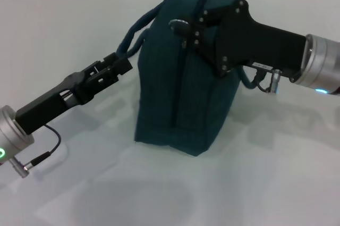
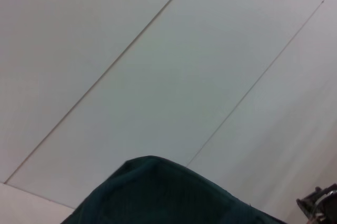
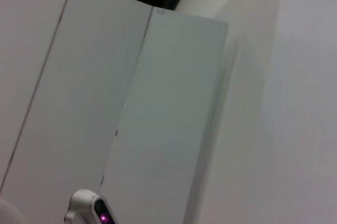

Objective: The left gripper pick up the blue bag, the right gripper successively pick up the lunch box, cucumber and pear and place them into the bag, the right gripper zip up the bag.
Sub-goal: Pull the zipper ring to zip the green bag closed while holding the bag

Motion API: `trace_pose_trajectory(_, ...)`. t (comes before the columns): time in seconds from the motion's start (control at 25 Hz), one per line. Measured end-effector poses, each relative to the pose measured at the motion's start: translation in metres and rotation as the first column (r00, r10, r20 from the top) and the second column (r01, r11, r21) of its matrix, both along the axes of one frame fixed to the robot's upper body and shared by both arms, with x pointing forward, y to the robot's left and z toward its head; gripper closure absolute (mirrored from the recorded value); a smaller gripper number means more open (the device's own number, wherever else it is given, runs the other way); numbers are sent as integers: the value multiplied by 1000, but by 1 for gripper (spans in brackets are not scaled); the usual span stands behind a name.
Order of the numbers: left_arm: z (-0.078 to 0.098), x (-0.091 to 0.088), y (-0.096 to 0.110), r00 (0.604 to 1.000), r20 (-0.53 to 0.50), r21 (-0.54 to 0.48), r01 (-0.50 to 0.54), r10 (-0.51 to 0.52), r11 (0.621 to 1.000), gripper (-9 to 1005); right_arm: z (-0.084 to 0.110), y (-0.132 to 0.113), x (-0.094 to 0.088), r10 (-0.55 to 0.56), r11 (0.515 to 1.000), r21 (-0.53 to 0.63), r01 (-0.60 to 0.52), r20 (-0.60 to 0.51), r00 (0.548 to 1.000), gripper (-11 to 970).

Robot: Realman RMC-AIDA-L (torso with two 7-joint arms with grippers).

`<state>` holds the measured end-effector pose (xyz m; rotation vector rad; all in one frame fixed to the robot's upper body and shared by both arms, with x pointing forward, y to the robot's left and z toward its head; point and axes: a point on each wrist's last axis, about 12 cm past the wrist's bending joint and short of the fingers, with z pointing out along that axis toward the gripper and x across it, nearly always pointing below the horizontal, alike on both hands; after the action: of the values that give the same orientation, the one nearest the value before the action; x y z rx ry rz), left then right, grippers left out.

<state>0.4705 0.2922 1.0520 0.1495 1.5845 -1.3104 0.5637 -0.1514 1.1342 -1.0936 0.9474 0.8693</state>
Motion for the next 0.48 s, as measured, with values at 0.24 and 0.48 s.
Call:
trace_pose_trajectory(0.24, -1, -1, -1, 1000, -5, 5, 8, -8, 1000, 181, -1, 2, 4, -20, 1000, -19, 20, -1, 1000, 931)
trace_pose_trajectory(0.48, 0, 2, -7, 999, -4, 22, 50, -50, 999, 186, -2, 3, 4, -23, 999, -28, 22, -6, 1000, 930)
